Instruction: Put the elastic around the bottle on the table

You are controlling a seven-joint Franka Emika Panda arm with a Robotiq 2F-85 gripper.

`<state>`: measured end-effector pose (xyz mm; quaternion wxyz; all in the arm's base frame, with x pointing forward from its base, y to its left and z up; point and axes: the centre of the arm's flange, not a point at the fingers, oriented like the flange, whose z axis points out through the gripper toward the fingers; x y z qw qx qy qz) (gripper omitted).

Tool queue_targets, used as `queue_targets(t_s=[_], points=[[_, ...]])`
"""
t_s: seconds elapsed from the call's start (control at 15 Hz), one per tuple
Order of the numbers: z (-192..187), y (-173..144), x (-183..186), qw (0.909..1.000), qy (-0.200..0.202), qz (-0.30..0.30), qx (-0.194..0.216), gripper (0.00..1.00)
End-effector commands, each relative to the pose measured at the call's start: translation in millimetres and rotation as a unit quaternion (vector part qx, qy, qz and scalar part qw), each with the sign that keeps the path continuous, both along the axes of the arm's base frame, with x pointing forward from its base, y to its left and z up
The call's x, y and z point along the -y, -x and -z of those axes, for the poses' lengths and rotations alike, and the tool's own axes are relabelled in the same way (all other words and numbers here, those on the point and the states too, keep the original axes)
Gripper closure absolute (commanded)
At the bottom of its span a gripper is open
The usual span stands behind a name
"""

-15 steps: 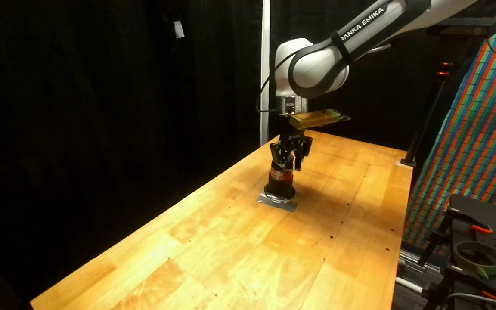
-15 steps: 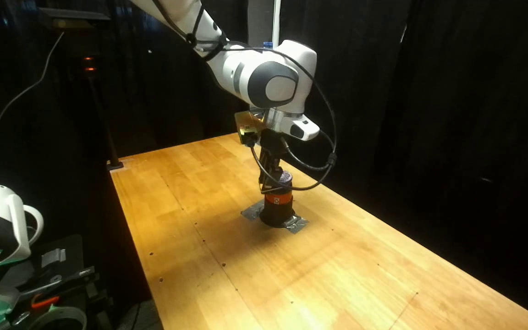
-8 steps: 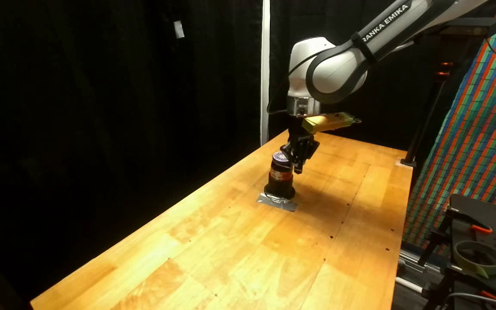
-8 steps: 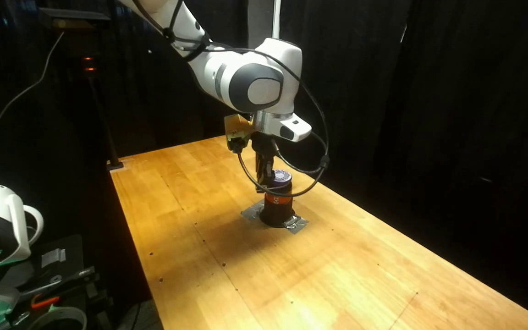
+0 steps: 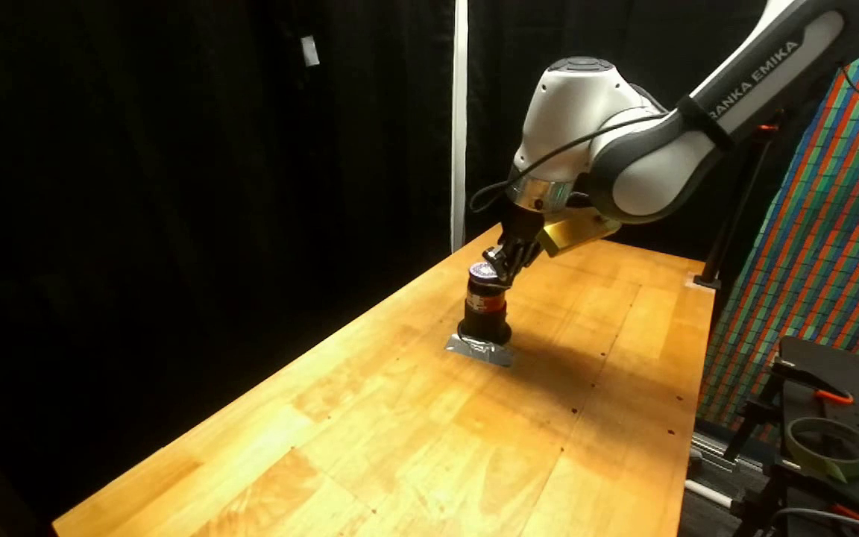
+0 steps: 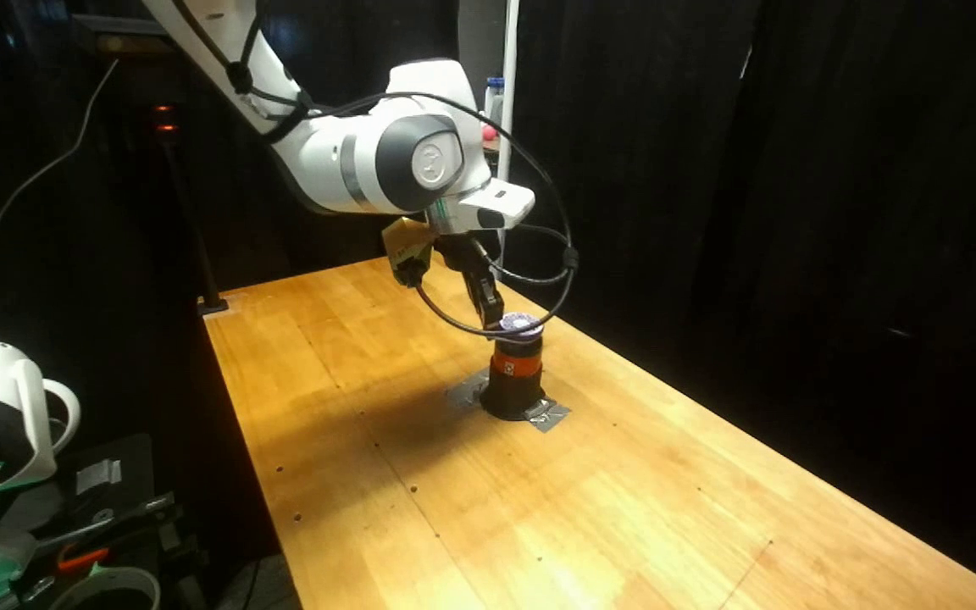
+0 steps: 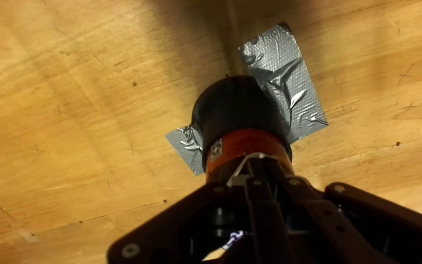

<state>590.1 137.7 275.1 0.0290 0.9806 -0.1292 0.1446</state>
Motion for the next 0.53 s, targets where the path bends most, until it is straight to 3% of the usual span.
queue_targets(t_s=[0.0,0.47], points=[[-6.3,25.1,-3.3,0.9982,0.022,0.000,0.056,0.93],[-2.6,43.7,-11.7,0.9924,0.043,-0.019,0.114,0.93]])
